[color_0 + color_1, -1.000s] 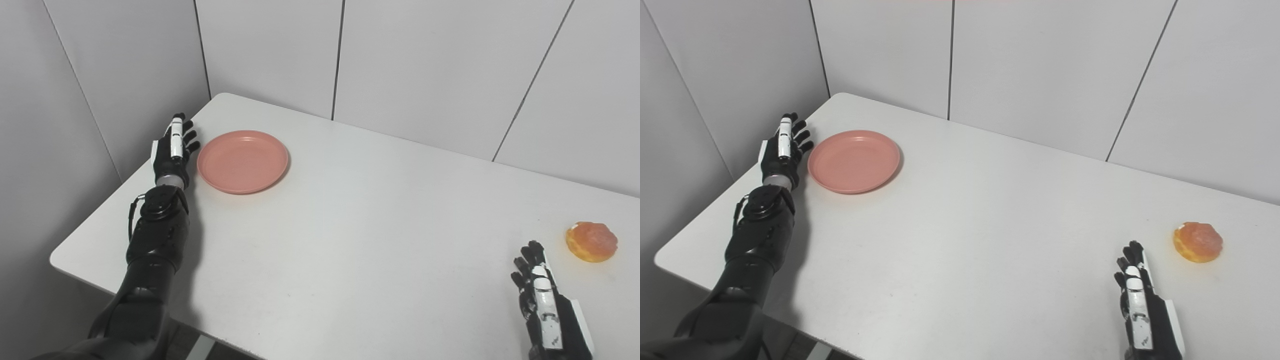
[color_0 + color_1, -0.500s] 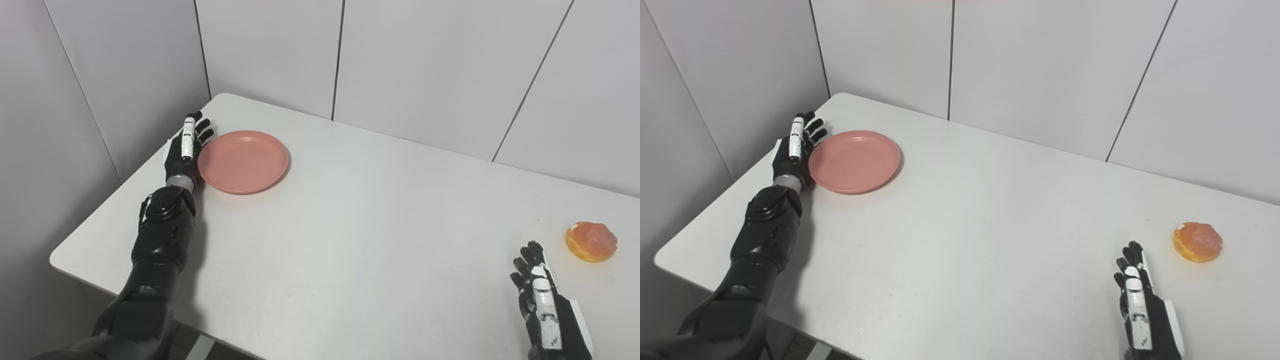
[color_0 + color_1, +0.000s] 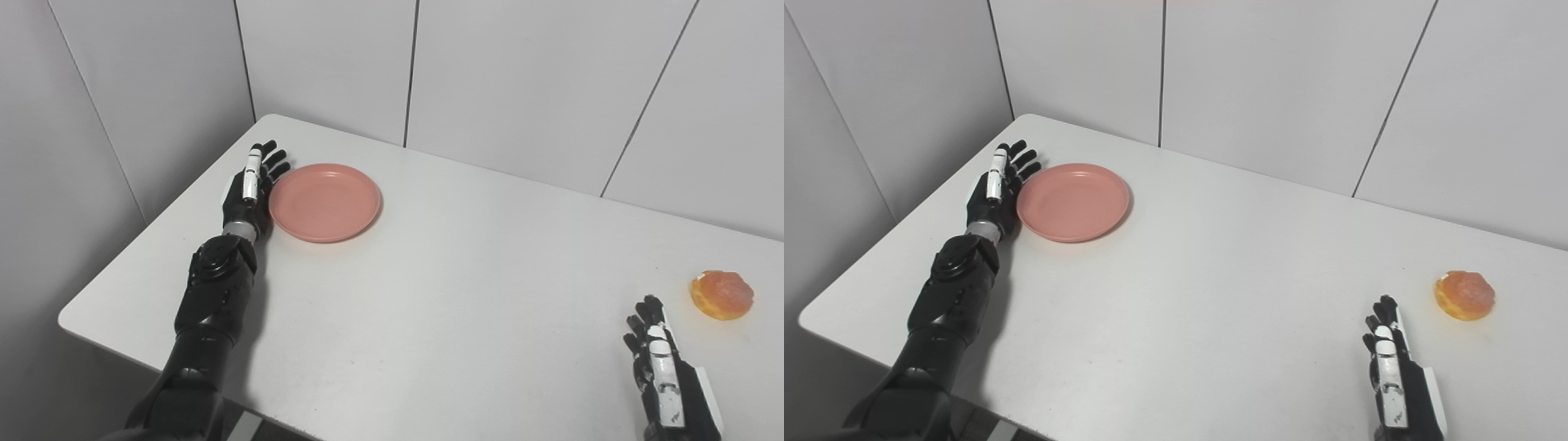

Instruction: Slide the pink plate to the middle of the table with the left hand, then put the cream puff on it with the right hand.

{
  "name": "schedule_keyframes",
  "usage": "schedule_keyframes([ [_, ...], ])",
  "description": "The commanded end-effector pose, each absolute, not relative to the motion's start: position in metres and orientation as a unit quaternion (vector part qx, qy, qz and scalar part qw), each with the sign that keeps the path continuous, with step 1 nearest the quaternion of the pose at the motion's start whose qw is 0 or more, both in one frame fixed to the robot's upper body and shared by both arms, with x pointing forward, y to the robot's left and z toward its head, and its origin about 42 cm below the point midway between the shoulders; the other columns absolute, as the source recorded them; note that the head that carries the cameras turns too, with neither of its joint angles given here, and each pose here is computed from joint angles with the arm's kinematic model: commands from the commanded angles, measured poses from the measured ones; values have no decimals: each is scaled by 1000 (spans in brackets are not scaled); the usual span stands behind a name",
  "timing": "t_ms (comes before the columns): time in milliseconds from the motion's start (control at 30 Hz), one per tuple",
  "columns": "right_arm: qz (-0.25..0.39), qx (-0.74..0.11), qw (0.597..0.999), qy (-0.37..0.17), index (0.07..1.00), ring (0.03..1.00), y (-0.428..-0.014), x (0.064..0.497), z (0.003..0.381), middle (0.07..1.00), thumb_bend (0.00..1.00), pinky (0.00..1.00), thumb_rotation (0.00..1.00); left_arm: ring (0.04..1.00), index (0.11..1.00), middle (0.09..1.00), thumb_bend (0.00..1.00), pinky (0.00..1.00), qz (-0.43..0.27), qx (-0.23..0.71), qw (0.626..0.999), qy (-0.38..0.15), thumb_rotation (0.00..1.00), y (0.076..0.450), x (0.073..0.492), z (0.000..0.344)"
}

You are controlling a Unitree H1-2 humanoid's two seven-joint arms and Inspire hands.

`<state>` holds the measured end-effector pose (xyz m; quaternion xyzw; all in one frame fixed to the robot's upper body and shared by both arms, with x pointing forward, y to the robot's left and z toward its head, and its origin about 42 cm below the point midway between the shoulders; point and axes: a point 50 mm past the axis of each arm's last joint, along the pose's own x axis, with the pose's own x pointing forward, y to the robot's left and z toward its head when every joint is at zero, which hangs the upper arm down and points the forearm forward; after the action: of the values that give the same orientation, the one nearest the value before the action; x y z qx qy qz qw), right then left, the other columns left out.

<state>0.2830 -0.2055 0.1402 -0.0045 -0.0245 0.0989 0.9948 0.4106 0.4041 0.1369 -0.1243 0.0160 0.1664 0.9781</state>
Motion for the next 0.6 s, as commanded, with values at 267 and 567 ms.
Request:
schedule_keyframes([
  [267, 100, -7, 993, -66, 996, 993, -201, 287, 156, 1000, 140, 998, 1000, 894, 871, 891, 397, 886, 139, -114, 983, 32, 1000, 387, 411, 133],
  [567, 99, -8, 993, -66, 995, 992, -198, 288, 157, 998, 143, 1000, 1000, 878, 853, 883, 382, 877, 117, -123, 985, 41, 1000, 370, 410, 126],
])
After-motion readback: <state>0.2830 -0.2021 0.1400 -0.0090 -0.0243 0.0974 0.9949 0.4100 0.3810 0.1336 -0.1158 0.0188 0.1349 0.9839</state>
